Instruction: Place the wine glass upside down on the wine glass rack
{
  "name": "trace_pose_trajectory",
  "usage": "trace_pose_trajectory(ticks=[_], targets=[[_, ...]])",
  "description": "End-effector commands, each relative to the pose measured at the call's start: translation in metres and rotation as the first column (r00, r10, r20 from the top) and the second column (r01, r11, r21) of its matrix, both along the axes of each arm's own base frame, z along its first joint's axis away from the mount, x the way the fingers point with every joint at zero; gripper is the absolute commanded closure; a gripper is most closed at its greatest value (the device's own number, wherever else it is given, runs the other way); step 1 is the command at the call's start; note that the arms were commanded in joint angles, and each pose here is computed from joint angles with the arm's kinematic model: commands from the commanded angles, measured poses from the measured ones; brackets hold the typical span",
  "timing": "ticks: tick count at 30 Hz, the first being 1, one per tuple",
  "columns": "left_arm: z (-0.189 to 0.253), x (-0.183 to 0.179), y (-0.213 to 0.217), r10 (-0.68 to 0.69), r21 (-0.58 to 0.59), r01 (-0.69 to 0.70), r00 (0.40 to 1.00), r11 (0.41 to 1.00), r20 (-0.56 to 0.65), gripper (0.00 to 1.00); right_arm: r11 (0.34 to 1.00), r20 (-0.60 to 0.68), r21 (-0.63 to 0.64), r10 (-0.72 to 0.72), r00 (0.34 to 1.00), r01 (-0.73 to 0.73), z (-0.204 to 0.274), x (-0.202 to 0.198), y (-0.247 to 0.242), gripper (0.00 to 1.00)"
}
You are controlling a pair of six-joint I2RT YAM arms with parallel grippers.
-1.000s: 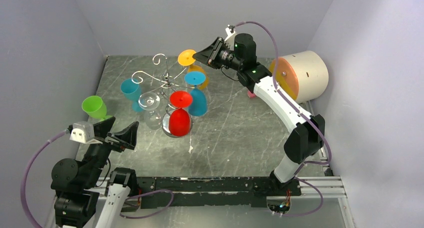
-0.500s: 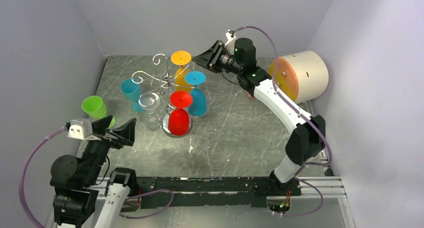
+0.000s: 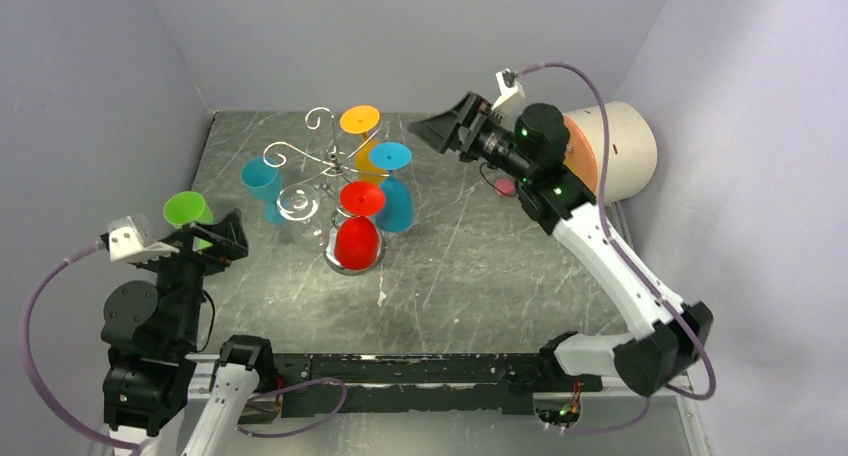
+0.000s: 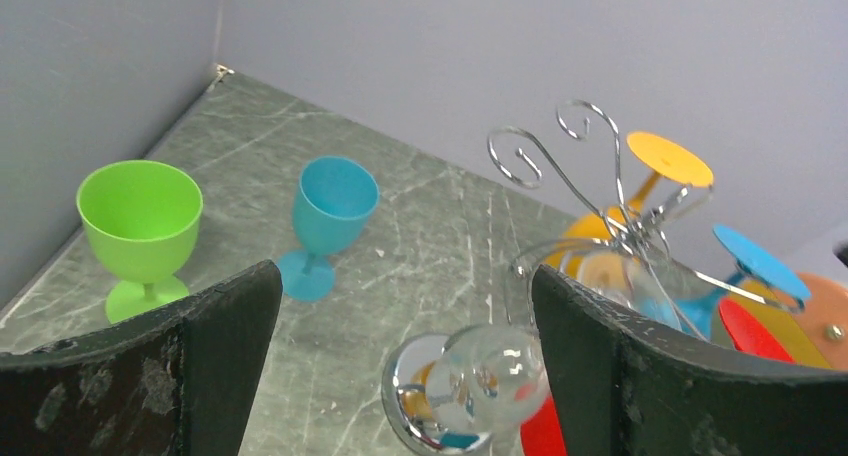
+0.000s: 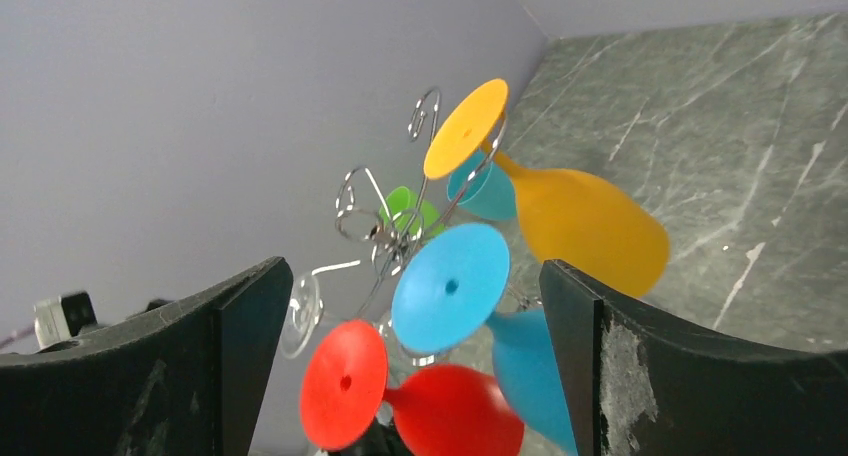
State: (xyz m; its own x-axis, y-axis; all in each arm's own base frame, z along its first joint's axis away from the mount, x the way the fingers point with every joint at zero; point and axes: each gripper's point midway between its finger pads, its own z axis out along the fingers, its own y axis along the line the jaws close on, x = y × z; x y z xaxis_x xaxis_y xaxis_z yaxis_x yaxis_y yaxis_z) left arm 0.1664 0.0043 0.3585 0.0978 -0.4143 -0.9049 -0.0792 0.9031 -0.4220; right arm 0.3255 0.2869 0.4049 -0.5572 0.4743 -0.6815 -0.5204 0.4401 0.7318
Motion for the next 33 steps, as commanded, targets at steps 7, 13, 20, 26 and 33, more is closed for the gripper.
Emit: trace_pose_trajectory(ticks=[7, 13, 20, 26, 33], targets=[[0.028, 0.056, 0.036, 0.255, 0.006, -0.255, 0.964, 0.967, -0.07, 0.01, 0.993, 0.08, -0.107, -0.048, 0.996, 0.057, -0.033, -0.059, -0.049, 0.0], [0.012, 0.095, 0.052, 0.397, 0.008, -0.403, 0.898, 0.915, -0.191, 0.01, 0.989, 0.121, -0.126, -0.062, 0.991, 0.078, -0.031, -0.09, -0.071, 0.0], [-0.048, 0.114, 0.07, 0.538, 0.004, -0.571, 0.771, 0.821, -0.341, 0.02, 0.981, 0.158, -0.155, -0.092, 0.983, 0.116, -0.04, -0.107, -0.089, 0.0], [-0.12, 0.116, 0.095, 0.589, -0.056, -0.732, 0.589, 0.679, -0.553, 0.2, 0.983, 0.186, -0.149, -0.083, 0.979, 0.112, -0.034, -0.116, -0.093, 0.0], [-0.158, 0.094, 0.133, 0.603, -0.099, -0.892, 0.377, 0.442, -0.703, 0.31, 0.976, 0.202, -0.169, -0.103, 0.974, 0.138, -0.036, -0.121, -0.101, 0.0]])
